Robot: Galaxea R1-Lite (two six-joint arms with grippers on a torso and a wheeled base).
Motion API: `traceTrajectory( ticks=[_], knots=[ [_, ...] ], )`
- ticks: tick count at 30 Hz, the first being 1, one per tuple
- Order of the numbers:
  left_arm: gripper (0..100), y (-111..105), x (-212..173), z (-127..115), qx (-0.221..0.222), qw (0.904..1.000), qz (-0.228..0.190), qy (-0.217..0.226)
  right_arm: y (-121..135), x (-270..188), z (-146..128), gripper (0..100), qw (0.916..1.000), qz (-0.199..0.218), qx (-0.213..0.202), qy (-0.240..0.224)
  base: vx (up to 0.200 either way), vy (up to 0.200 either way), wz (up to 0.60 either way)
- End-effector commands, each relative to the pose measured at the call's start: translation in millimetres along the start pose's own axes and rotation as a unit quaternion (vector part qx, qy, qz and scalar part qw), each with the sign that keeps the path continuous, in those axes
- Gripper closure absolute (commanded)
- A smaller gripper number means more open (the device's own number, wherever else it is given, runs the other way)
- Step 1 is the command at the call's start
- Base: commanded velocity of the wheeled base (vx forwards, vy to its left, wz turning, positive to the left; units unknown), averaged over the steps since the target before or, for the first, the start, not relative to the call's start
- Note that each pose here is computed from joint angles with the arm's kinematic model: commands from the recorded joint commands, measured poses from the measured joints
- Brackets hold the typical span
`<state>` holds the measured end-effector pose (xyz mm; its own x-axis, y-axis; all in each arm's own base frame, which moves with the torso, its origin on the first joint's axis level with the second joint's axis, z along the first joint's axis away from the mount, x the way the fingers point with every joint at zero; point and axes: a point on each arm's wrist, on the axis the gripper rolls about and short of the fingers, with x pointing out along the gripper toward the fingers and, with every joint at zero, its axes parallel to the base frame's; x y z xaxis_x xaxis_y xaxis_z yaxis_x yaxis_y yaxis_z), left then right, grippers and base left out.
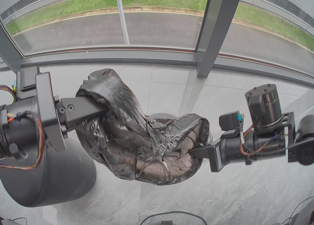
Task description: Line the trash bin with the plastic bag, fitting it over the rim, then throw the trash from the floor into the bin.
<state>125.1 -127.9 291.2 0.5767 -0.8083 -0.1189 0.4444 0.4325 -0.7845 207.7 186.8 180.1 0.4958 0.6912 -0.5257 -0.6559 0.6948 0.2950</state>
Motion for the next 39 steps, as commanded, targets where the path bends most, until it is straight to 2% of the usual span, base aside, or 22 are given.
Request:
traceTrajectory(
  ticks=[1,3,7,12,17,21,22,24,25,28,30,33,34,39],
  knots=[
    [100,26,0,-17,-0.003,0.9932,-0.032,0.112,12,-69,64,100,0.9967,0.053,0.049,-0.037,0.0,0.0,0.0],
    [100,32,8,-21,0.012,0.9897,-0.035,0.138,12,-65,66,100,0.9968,0.048,0.063,-0.014,0.0,0.0,0.0],
    [100,48,31,-29,0.034,0.9836,-0.015,0.176,11,-60,71,100,0.9946,0.039,0.094,0.02,0.0,0.0,0.0],
    [100,65,52,-44,0.018,0.9753,0.014,0.22,10,-62,62,100,0.991,0.042,0.114,0.058,0.0,0.0,0.0],
    [100,72,59,-54,-0.005,0.9743,0.015,0.225,5,-58,41,100,0.9885,0.032,0.122,0.083,0.0,0.0,0.0],
    [100,63,60,-46,-0.055,0.9811,-0.004,0.185,1,-51,30,100,0.9885,0.032,0.125,0.079,0.0,0.0,0.0],
    [100,59,59,-41,-0.085,0.9838,-0.006,0.158,0,-47,27,100,0.9868,0.03,0.134,0.086,0.0,0.0,0.0],
    [100,55,60,-34,-0.114,0.9876,0.0,0.108,-3,-41,20,100,0.9845,0.025,0.141,0.101,0.0,0.0,0.0],
    [100,54,61,-33,-0.117,0.988,0.001,0.101,-4,-40,19,100,0.9842,0.024,0.142,0.103,0.0,0.0,0.0],
    [100,56,69,-22,-0.133,0.9899,0.027,0.04,-9,-32,8,100,0.9823,0.01,0.144,0.119,0.0,0.0,0.0],
    [100,60,73,-18,-0.14,0.9889,0.045,0.021,-11,-29,4,100,0.9843,0.009,0.14,0.106,0.0,0.0,0.0],
    [100,72,83,-16,-0.155,0.9843,0.084,-0.01,-17,-20,-4,100,0.9902,-0.011,0.129,0.053,0.0,0.0,0.0],
    [100,78,86,-15,-0.164,0.9812,0.1,-0.02,-19,-18,-5,100,0.9919,-0.033,0.122,0.011,0.0,0.0,0.0],
    [100,84,87,-12,-0.173,0.9784,0.11,-0.027,-22,-16,-3,100,0.9901,-0.056,0.128,-0.015,0.0,0.0,0.0]
  ],
)
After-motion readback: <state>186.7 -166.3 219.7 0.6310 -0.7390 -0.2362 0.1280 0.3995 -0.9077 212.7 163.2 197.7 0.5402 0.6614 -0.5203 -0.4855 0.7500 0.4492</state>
